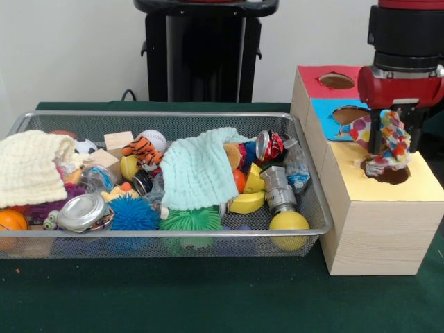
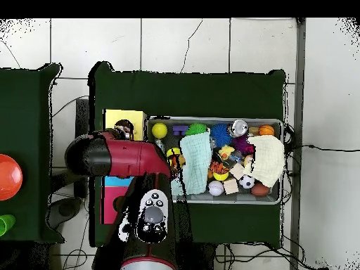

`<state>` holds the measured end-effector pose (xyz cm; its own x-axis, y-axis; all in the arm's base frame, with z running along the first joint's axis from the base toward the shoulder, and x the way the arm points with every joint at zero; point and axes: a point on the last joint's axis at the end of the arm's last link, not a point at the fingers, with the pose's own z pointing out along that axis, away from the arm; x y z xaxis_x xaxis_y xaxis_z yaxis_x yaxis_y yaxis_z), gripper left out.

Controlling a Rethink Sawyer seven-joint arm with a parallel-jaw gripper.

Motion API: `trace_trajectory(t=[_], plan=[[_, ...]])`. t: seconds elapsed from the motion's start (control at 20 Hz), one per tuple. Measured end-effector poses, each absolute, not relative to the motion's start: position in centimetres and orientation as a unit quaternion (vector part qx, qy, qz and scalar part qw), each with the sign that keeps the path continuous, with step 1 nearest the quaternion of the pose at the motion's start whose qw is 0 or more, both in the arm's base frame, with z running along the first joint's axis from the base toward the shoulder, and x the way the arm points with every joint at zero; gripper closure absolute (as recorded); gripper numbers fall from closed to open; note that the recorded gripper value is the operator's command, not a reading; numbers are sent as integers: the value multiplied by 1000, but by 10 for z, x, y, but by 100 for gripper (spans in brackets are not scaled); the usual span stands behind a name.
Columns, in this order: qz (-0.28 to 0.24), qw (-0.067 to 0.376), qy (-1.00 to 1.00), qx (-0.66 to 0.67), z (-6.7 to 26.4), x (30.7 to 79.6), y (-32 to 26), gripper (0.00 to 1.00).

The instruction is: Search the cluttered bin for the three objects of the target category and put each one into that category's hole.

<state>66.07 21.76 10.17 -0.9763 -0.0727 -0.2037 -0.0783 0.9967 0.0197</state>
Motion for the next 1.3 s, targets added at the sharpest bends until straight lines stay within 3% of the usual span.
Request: trace_trajectory(t=[0.45,1.3], plan=[[23,75,996,-42,121,671,224,0],[20,110,993,-36,151,707,213,0]])
